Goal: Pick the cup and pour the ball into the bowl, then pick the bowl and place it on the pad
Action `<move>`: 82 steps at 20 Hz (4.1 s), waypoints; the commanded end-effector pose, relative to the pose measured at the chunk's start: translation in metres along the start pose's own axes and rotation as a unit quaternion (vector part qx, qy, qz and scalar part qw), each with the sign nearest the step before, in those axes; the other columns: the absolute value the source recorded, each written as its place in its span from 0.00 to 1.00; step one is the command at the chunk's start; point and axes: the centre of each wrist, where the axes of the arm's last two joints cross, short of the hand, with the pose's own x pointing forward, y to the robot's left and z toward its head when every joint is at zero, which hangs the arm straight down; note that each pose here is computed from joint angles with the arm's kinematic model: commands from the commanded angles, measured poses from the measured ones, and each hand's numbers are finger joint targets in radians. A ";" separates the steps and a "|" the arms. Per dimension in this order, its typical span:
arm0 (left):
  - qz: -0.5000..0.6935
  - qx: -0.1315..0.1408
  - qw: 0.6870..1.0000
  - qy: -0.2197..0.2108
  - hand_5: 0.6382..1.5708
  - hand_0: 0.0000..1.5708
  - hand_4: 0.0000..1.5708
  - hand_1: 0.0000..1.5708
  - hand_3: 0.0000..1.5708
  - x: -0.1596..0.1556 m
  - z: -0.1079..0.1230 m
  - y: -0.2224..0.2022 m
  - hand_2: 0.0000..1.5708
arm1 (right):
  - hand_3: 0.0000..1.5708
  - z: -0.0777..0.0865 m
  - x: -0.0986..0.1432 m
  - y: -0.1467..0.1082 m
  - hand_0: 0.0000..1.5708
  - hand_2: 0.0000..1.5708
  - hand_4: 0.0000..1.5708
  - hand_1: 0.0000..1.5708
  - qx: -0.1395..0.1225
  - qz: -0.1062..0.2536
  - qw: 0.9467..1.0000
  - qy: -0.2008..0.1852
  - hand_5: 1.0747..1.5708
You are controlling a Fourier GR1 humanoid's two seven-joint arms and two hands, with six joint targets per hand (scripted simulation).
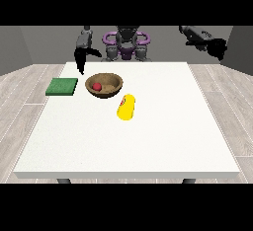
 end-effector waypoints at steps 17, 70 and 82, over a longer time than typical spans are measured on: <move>-0.024 -0.028 0.997 -0.061 0.97 0.00 0.00 0.00 0.00 0.145 -0.069 0.034 0.00 | 0.00 -0.037 -0.089 -0.038 0.00 0.00 0.26 0.00 -0.052 -0.060 0.995 0.060 1.00; -0.056 0.065 0.996 0.004 0.96 0.00 0.00 0.00 0.00 0.135 -0.022 0.137 0.00 | 1.00 -0.094 -0.030 -0.036 1.00 1.00 0.82 1.00 -0.024 0.238 0.945 0.223 0.87; -0.068 0.062 0.995 -0.027 0.96 0.00 0.00 0.00 0.00 0.151 -0.009 0.153 0.00 | 0.71 -0.075 0.000 -0.149 1.00 1.00 0.83 1.00 -0.064 0.210 0.963 0.155 0.93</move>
